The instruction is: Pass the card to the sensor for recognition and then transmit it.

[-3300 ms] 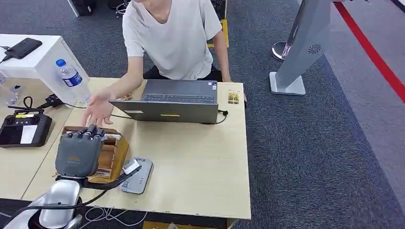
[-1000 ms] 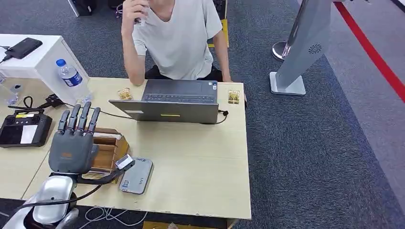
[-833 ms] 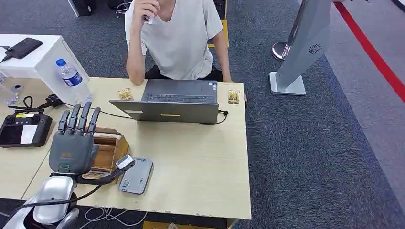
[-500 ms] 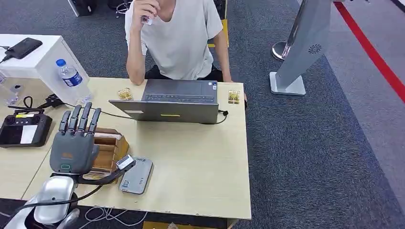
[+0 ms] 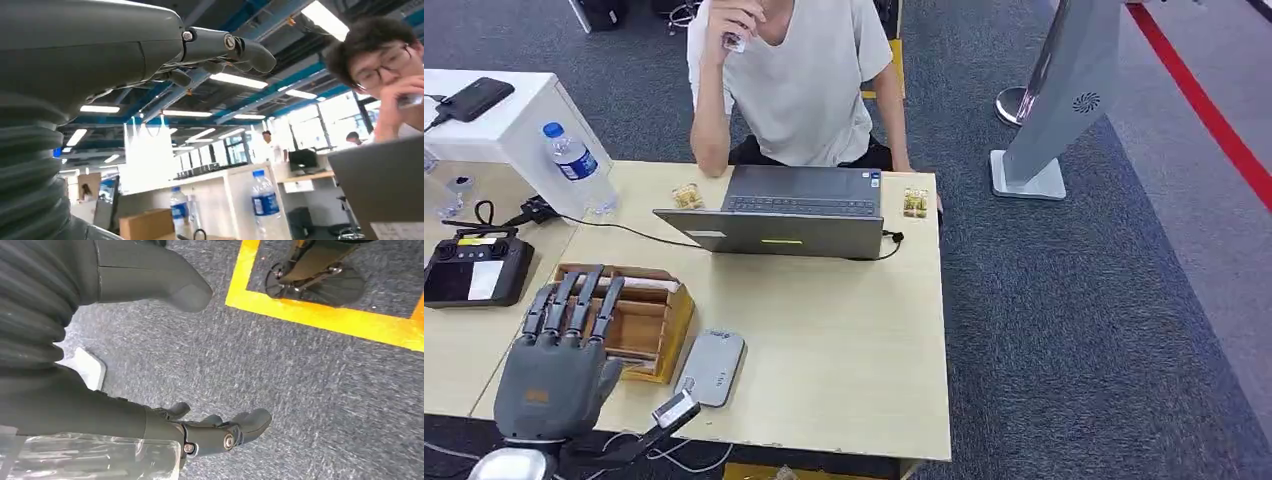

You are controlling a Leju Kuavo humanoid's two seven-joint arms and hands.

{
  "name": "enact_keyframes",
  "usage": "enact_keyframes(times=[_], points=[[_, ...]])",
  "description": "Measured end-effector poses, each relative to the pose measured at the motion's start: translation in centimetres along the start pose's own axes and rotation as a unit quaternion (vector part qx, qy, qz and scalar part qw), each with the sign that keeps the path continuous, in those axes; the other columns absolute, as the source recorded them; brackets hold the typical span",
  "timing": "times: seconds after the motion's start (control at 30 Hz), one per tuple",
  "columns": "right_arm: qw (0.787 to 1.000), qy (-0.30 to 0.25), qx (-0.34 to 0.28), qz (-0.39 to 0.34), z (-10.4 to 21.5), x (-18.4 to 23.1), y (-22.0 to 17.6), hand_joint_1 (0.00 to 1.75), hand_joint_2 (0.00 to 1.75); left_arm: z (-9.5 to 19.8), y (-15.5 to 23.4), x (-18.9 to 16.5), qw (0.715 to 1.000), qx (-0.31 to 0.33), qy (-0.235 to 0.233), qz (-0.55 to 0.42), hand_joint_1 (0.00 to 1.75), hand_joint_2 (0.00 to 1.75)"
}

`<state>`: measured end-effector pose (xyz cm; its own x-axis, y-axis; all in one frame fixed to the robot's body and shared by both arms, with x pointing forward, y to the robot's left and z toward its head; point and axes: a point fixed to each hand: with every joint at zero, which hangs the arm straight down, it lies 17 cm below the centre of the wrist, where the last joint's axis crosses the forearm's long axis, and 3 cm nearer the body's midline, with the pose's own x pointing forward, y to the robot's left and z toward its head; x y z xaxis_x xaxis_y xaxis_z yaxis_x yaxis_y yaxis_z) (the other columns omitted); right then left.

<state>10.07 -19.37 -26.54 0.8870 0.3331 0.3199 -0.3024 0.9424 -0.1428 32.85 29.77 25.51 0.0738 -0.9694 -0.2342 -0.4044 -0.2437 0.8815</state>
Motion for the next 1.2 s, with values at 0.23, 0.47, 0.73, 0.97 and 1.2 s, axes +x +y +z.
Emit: enact_keyframes(times=[0.23,0.47,0.73,0.97,1.2], points=[[1.000,0.001,-0.002,-0.009,0.1,0.1,0.0,0.00,1.75,1.3,1.0,1.8,0.999,0.000,-0.028,0.015,0.00,1.75],[1.000,0.001,-0.003,-0.011,0.1,0.2,0.0,0.00,1.75,1.7,1.2,2.5,0.999,-0.002,-0.040,0.020,0.00,1.75],[1.000,-0.001,-0.001,-0.005,0.1,0.2,0.1,0.00,1.75,2.0,0.8,2.6,0.999,-0.012,-0.041,0.016,0.00,1.75],[1.000,0.000,-0.002,-0.006,0.1,0.2,0.1,0.00,1.75,2.0,0.8,2.6,0.999,-0.013,-0.041,0.017,0.00,1.75],[1.000,-0.002,0.002,-0.008,0.2,0.2,0.2,0.00,1.75,3.7,-1.3,2.1,0.998,-0.062,-0.031,0.001,0.00,1.75]])
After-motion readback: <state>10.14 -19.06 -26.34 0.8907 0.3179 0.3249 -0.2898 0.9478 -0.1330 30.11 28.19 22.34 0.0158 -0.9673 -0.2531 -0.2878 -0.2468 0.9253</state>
